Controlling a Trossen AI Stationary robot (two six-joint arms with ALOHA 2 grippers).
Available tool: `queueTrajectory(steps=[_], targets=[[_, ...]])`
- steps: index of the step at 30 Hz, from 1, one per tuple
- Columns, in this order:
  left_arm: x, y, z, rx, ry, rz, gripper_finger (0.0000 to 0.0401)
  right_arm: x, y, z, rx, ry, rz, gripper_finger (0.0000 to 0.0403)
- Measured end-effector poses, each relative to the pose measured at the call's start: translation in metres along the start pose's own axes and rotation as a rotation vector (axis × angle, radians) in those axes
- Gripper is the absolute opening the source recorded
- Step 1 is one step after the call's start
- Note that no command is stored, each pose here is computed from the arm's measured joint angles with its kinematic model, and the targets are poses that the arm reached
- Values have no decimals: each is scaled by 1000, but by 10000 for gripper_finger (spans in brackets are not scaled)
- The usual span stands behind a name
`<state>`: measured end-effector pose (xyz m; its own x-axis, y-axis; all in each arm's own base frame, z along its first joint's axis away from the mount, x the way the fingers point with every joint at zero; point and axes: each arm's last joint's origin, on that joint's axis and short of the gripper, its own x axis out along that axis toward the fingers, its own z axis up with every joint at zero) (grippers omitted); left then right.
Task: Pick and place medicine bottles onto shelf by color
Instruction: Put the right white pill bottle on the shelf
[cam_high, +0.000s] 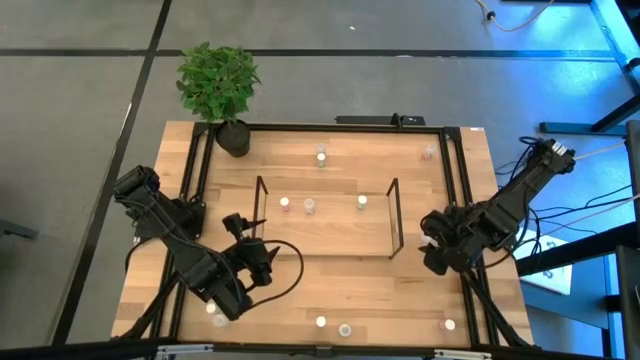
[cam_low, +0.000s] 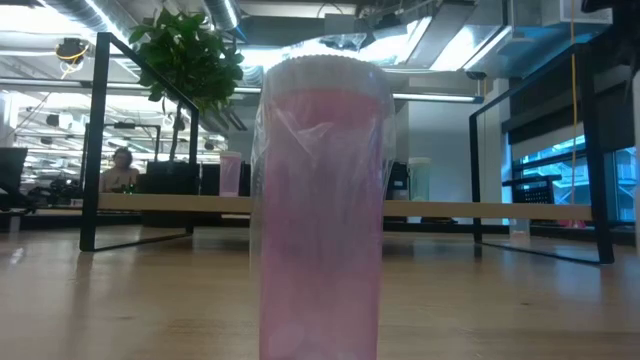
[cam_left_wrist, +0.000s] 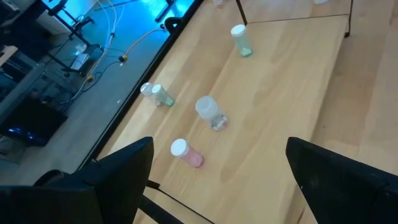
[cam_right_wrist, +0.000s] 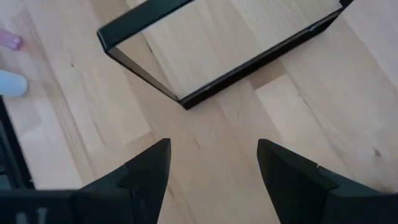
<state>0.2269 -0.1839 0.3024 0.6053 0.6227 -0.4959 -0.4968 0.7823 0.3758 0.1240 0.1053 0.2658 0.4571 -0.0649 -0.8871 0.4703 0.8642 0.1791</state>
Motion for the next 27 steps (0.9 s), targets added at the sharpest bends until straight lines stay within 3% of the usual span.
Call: queueTrajectory(steps=[12, 19, 27], targets=[[0, 0, 0, -1, -3, 3, 360, 10, -8, -7, -206, 113, -209, 242], [0, 0, 0, -5, -4, 1, 360, 38, -28, -29, -276, 198, -185, 242], [0, -1, 1, -11, -4, -2, 360, 58, -35, -39, -263, 206, -168, 242]])
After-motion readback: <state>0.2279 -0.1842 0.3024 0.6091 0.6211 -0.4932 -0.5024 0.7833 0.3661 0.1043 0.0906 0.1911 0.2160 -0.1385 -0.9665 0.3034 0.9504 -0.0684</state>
